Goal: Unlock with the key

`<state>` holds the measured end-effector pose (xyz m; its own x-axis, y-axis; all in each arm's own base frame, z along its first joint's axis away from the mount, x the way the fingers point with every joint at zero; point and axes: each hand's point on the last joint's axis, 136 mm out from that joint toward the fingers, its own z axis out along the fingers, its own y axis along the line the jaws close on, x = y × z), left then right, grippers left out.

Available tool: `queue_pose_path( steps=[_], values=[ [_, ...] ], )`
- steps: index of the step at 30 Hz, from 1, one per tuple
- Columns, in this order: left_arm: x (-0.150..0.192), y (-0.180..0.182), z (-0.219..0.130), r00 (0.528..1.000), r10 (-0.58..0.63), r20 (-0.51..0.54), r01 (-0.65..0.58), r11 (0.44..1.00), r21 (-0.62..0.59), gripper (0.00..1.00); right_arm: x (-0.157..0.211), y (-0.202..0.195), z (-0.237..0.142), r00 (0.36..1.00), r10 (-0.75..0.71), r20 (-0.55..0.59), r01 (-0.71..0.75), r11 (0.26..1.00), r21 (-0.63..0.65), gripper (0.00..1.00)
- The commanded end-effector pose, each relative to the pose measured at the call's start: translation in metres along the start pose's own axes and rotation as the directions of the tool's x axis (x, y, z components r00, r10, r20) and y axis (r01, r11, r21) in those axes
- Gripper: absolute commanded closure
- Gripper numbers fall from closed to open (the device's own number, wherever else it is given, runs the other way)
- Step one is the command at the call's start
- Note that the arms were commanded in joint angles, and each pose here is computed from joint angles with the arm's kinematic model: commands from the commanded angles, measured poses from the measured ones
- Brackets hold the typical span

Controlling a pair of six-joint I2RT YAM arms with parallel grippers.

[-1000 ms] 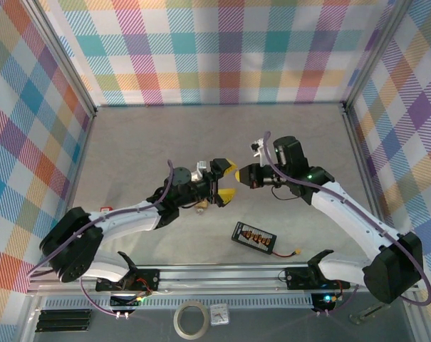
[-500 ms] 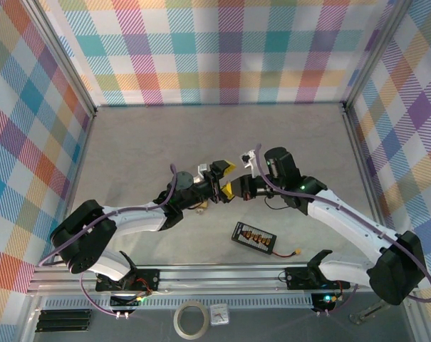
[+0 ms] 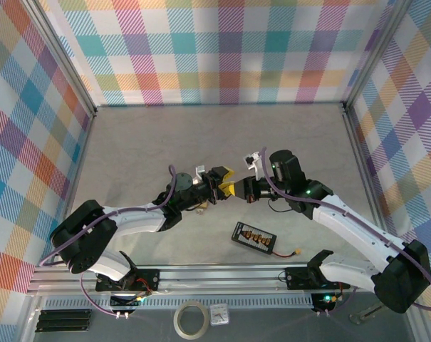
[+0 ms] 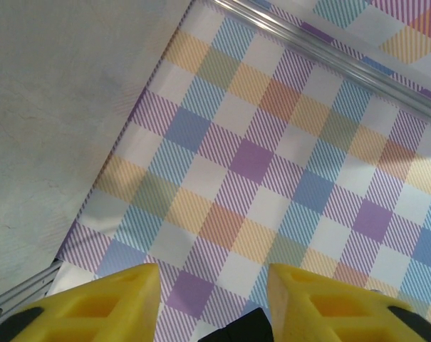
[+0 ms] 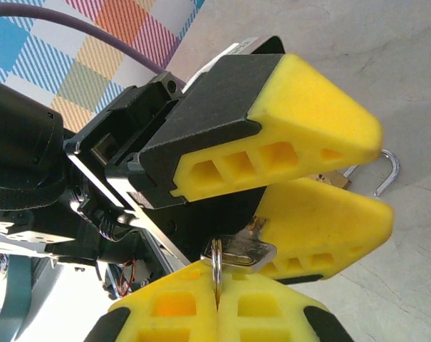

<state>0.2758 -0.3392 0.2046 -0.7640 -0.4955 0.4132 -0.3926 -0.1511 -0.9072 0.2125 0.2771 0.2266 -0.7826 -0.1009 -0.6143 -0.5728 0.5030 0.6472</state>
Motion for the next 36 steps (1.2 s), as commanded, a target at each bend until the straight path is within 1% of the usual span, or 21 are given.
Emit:
queue_pose_path(
  steps=[1, 7, 8, 10, 11, 13, 17, 19, 20, 21, 22, 23, 24, 25, 26, 27, 29, 30, 32, 34, 36],
  values=[
    [0.006, -0.017, -0.004, 0.999, 0.028, -0.016, -0.027, 0.999, 0.047, 0.62, 0.005, 0.005, -0.001, 0.999, -0.035, -0.006, 0.035, 0.999, -0.030, 1.00],
    [0.004, -0.015, -0.005, 0.999, 0.043, -0.008, -0.042, 0.999, 0.026, 0.80, 0.008, 0.008, -0.005, 0.998, -0.058, 0.000, 0.058, 0.998, -0.040, 1.00],
    [0.005, -0.016, -0.005, 0.999, 0.046, -0.010, -0.046, 0.999, 0.025, 0.83, 0.009, 0.008, -0.006, 0.998, -0.062, -0.001, 0.062, 0.997, -0.037, 1.00],
    [0.005, -0.017, -0.004, 0.999, 0.053, -0.010, -0.053, 0.998, 0.020, 0.94, 0.010, 0.007, -0.006, 0.998, -0.068, -0.003, 0.068, 0.997, -0.032, 1.00],
    [0.006, -0.017, -0.004, 0.998, 0.057, -0.011, -0.057, 0.998, 0.015, 0.97, 0.010, 0.007, -0.007, 0.997, -0.071, -0.002, 0.071, 0.997, -0.030, 1.00],
    [0.006, -0.016, -0.005, 0.997, 0.071, -0.009, -0.071, 0.997, 0.001, 1.00, 0.010, 0.007, -0.009, 0.997, -0.082, 0.004, 0.082, 0.996, -0.025, 1.00],
    [0.004, -0.017, -0.010, 0.994, 0.113, 0.008, -0.112, 0.993, -0.039, 1.00, 0.009, 0.007, -0.012, 0.995, -0.098, 0.008, 0.099, 0.995, -0.015, 1.00],
    [0.002, -0.019, -0.015, 0.987, 0.161, 0.023, -0.159, 0.984, -0.077, 1.00, 0.006, 0.007, -0.012, 0.996, -0.092, 0.019, 0.092, 0.996, -0.010, 1.00],
    [0.001, -0.021, -0.018, 0.980, 0.194, 0.033, -0.191, 0.977, -0.096, 1.00, 0.003, 0.009, -0.013, 0.997, -0.072, 0.036, 0.073, 0.997, -0.017, 0.97],
    [-0.001, -0.024, -0.023, 0.962, 0.269, 0.047, -0.261, 0.957, -0.130, 1.00, -0.002, 0.014, -0.015, 0.998, -0.035, 0.056, 0.037, 0.998, -0.047, 0.77],
    [-0.003, -0.032, -0.030, 0.932, 0.355, 0.074, -0.340, 0.927, -0.156, 1.00, -0.010, 0.021, -0.016, 0.996, 0.010, 0.089, -0.002, 0.996, -0.091, 0.50],
    [-0.006, -0.040, -0.037, 0.894, 0.436, 0.103, -0.414, 0.892, -0.183, 1.00, -0.018, 0.023, -0.017, 0.993, 0.049, 0.110, -0.038, 0.994, -0.100, 0.37],
    [-0.007, -0.052, -0.046, 0.842, 0.522, 0.136, -0.491, 0.846, -0.205, 1.00, -0.025, 0.025, -0.018, 0.988, 0.098, 0.122, -0.085, 0.990, -0.109, 0.31],
    [-0.006, -0.066, -0.054, 0.785, 0.597, 0.162, -0.566, 0.799, -0.204, 1.00, -0.033, 0.031, -0.020, 0.981, 0.138, 0.139, -0.118, 0.982, -0.146, 0.26],
    [-0.005, -0.076, -0.059, 0.745, 0.643, 0.180, -0.612, 0.765, -0.199, 1.00, -0.038, 0.036, -0.022, 0.973, 0.172, 0.151, -0.143, 0.973, -0.181, 0.22],
    [-0.003, -0.085, -0.063, 0.714, 0.672, 0.197, -0.646, 0.740, -0.186, 1.00, -0.045, 0.040, -0.022, 0.964, 0.206, 0.166, -0.167, 0.961, -0.221, 0.19],
    [0.002, -0.096, -0.066, 0.679, 0.704, 0.209, -0.687, 0.710, -0.157, 1.00, -0.051, 0.045, -0.015, 0.953, 0.263, 0.148, -0.214, 0.935, -0.284, 0.18],
    [0.003, -0.097, -0.065, 0.675, 0.707, 0.211, -0.691, 0.706, -0.154, 1.00, -0.054, 0.048, -0.010, 0.949, 0.286, 0.134, -0.231, 0.916, -0.327, 0.19],
    [0.008, -0.101, -0.061, 0.673, 0.711, 0.204, -0.702, 0.701, -0.127, 1.00, -0.062, 0.057, -0.008, 0.941, 0.306, 0.146, -0.220, 0.879, -0.422, 0.20],
    [0.011, -0.103, -0.059, 0.670, 0.714, 0.204, -0.708, 0.697, -0.114, 1.00, -0.066, 0.061, -0.007, 0.939, 0.307, 0.156, -0.206, 0.863, -0.461, 0.24],
    [0.012, -0.105, -0.059, 0.666, 0.715, 0.213, -0.712, 0.694, -0.107, 1.00, -0.064, 0.064, -0.004, 0.941, 0.308, 0.141, -0.208, 0.855, -0.474, 0.28]
  ],
)
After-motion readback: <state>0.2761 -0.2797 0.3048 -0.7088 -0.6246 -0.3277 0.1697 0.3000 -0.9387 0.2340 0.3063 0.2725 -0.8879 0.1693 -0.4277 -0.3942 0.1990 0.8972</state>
